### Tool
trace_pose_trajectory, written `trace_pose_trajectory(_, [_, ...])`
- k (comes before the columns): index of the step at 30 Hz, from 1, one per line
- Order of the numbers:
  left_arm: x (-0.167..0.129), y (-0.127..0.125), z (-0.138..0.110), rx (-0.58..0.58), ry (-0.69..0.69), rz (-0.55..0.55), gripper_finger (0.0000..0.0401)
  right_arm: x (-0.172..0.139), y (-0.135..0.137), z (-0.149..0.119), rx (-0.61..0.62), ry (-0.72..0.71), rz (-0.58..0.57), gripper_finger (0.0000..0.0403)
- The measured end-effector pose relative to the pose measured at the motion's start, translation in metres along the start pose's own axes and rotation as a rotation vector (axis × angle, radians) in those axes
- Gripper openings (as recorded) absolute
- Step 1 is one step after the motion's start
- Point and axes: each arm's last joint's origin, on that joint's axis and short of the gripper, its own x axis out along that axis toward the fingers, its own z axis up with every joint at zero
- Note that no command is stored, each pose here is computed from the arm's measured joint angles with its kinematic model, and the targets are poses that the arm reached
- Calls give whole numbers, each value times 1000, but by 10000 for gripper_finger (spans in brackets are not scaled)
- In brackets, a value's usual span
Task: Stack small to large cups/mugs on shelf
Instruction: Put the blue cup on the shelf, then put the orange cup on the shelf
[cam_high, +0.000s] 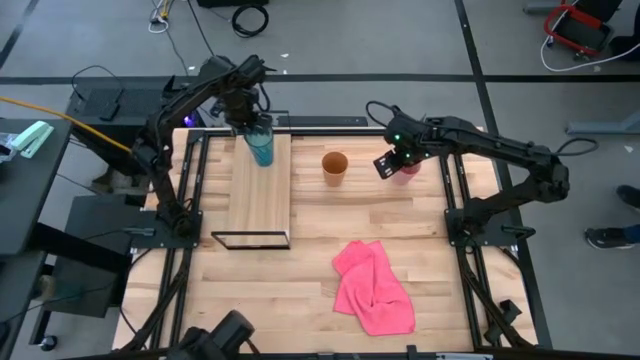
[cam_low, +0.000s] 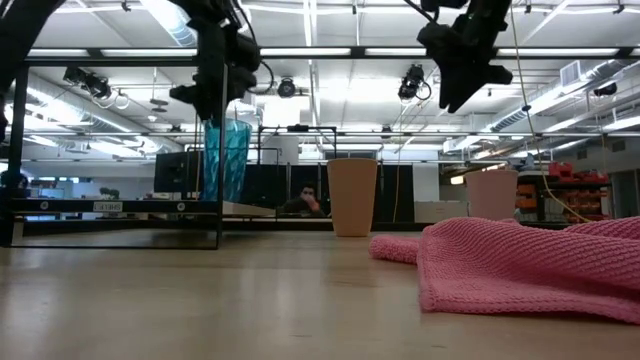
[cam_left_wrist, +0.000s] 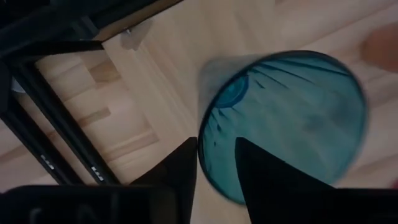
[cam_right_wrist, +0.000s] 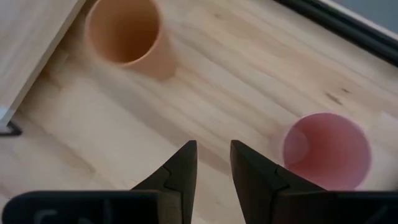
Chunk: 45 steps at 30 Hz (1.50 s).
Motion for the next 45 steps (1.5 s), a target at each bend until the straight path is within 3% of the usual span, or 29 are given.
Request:
trace_pose_trajectory(8, [-46, 7, -31, -17, -145, -45, 126, 2, -14, 10, 61, -20, -22, 104])
trace_pose_trajectory(16, [-82, 4, -68, -18, -265, -98, 124, 8, -3, 27, 50, -107, 130, 104])
trace_pose_trajectory(24, [-108, -19, -114, 64, -338, -184, 128, 44, 10, 50, 3, -119, 231, 104])
trace_pose_trajectory(33, [-122, -45, -157, 129, -390, -215, 125, 97, 6, 68, 27, -52, 211, 105])
trace_pose_trajectory(45, [-123, -65, -177, 169, -434, -185, 122, 124, 10, 67, 15, 28, 224, 105])
